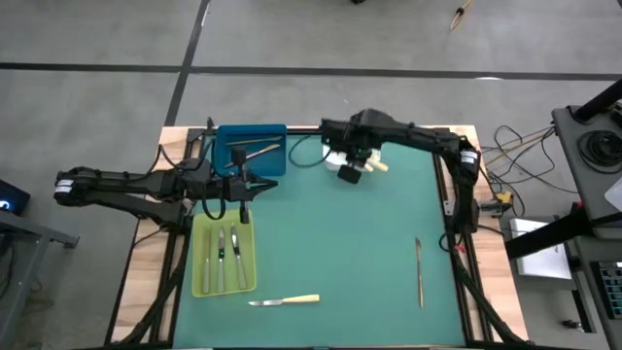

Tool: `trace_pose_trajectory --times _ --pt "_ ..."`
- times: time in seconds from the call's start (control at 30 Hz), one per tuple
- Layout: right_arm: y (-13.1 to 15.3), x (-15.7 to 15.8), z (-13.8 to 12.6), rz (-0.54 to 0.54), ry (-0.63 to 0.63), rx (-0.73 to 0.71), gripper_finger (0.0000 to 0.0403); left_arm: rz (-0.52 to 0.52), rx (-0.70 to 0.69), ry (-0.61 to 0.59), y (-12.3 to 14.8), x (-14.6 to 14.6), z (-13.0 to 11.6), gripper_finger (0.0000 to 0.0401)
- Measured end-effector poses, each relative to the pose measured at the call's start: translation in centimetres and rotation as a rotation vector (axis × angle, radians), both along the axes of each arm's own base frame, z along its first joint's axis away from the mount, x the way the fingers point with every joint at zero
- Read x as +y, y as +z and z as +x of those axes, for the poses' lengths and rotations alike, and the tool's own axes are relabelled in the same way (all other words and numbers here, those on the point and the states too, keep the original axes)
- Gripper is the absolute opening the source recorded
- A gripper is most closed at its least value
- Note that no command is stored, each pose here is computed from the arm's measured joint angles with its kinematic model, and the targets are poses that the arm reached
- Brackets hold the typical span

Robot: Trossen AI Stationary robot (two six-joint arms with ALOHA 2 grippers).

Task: Sort silverware by color (type)
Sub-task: Put the right yellow knife into the white bin

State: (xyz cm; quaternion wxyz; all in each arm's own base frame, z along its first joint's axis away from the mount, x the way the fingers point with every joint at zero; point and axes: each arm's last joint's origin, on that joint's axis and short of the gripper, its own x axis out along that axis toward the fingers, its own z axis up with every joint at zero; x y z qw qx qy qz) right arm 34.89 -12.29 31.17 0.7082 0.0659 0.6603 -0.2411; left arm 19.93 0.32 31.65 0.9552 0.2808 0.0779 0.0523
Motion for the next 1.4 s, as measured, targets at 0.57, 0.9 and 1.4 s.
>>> trace_pose_trajectory --times 0.57,0.9,1.4 --pt "-3.7 -6.6 -1.6 -0.002 0.06 0.205 0.0034 0.008 0.001 0.001 0.0 0.0 0.0 0.0" --pt "-6.7 -7.1 -0.7 0.046 0.012 0.286 0.0034 0.008 0.002 0.001 0.0 0.0 0.0 0.0" --pt "-7.1 -8.9 -0.3 0.076 -0.082 0.136 0.0034 0.008 0.002 0.001 0.0 0.0 0.0 0.0"
